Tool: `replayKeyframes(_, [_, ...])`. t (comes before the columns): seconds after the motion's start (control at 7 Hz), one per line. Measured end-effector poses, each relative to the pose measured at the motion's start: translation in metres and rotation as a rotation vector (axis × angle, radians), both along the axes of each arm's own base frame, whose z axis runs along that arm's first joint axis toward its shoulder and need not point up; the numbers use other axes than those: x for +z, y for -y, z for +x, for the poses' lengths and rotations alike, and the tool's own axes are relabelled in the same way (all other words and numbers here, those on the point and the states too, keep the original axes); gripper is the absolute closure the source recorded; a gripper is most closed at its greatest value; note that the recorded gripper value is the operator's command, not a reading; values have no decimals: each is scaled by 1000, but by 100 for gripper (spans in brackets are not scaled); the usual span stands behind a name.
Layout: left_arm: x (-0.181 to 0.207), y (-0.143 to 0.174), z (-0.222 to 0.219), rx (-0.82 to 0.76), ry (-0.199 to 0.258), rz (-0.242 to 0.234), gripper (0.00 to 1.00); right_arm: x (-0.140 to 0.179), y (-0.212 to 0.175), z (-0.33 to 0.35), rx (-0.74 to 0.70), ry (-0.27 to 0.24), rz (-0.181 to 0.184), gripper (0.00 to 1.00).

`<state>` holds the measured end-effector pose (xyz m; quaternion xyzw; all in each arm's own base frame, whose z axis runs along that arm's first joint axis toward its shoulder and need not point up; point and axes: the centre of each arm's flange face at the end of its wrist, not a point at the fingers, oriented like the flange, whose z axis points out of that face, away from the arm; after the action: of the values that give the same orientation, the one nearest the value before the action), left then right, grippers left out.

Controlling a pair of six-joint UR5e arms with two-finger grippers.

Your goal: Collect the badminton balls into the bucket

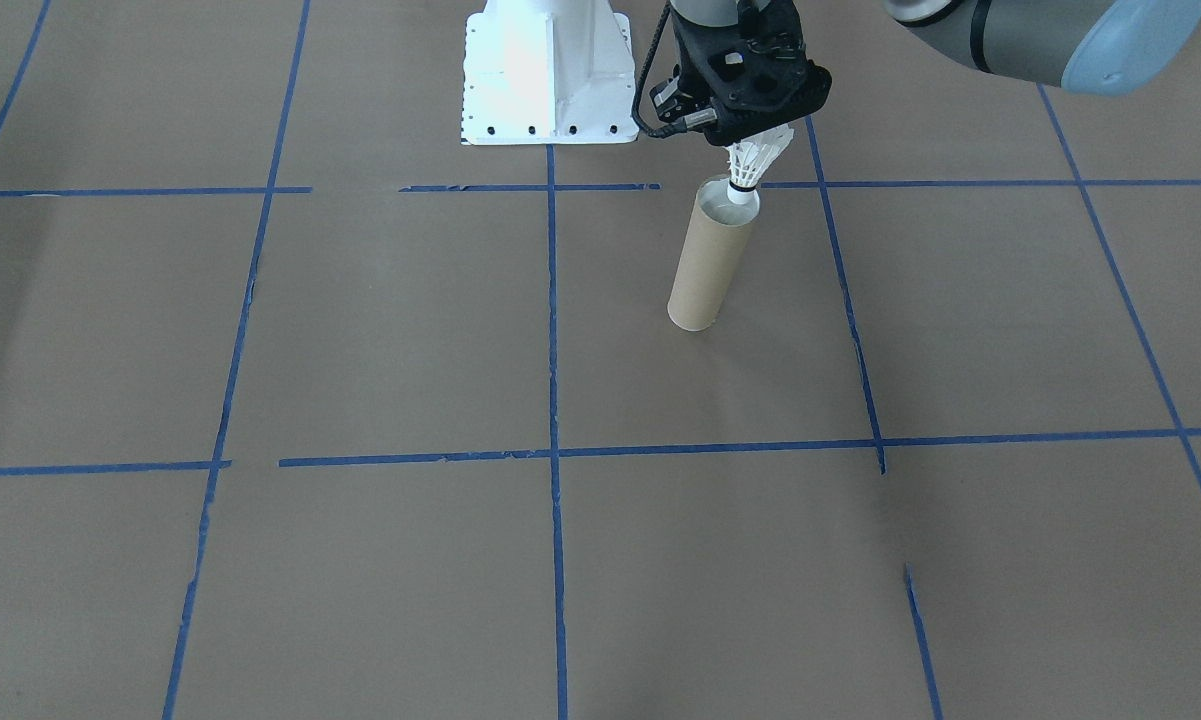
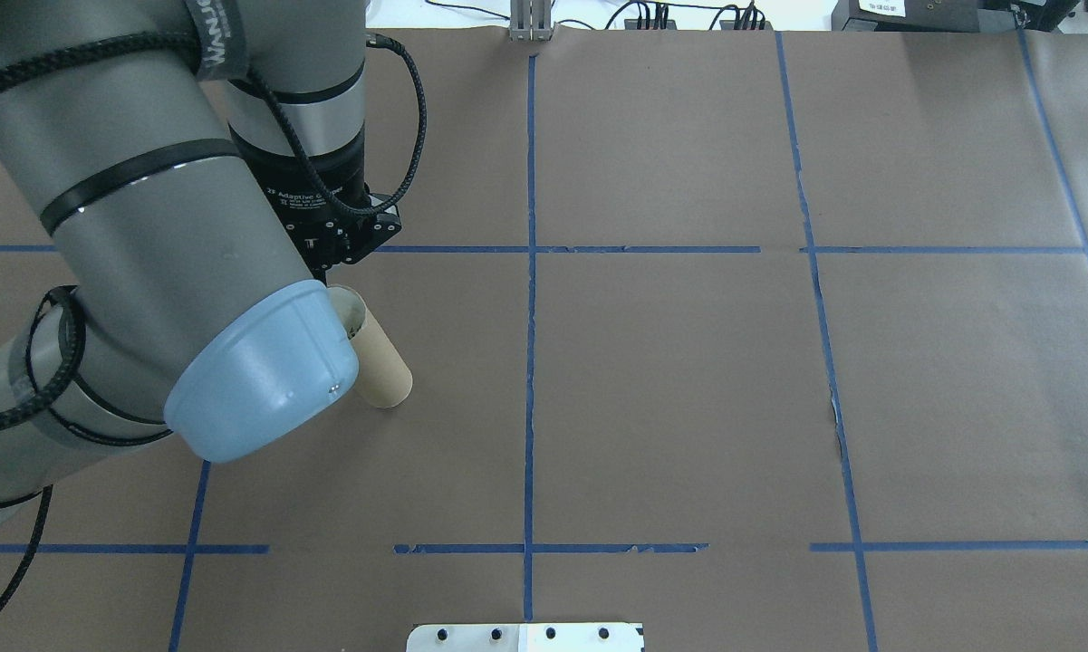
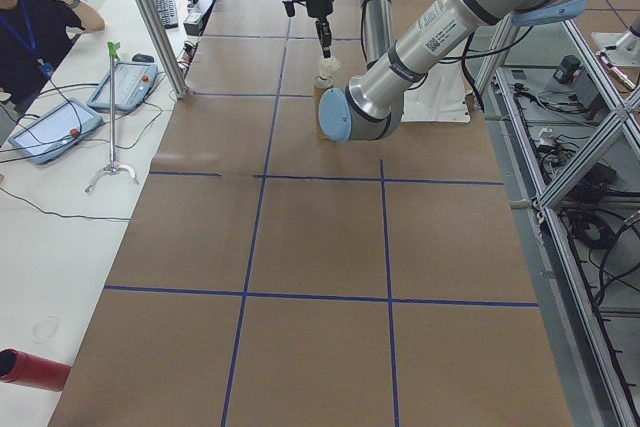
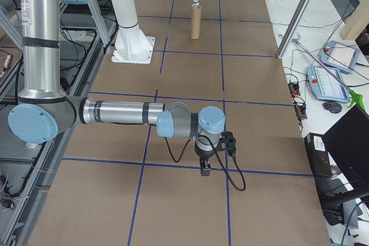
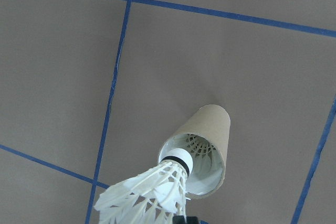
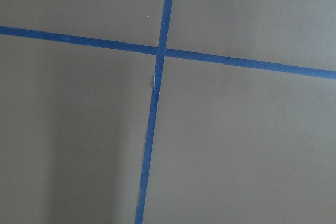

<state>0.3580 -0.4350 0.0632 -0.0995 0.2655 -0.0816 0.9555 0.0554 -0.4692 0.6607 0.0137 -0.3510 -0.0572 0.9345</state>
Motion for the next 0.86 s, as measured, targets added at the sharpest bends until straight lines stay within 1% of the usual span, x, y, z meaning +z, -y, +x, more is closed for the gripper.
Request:
replayKeyframes(0.14, [2, 1, 2, 2, 3, -3, 100, 0, 0, 0, 0, 0, 0, 0])
replayKeyframes(0.29, [3, 2, 4, 5, 4, -6, 45, 0, 0, 0, 0, 0, 0, 0])
replayKeyframes(0.43, [6, 3, 7, 7, 0, -9, 0, 0, 0, 0, 0, 0, 0, 0])
replayKeyframes(0.71, [10, 3, 7, 5, -15, -7, 0, 0, 0, 0, 0, 0, 0, 0])
replayKeyframes(0.86, [9, 2, 4, 3, -23, 3, 0, 0, 0, 0, 0, 0, 0, 0])
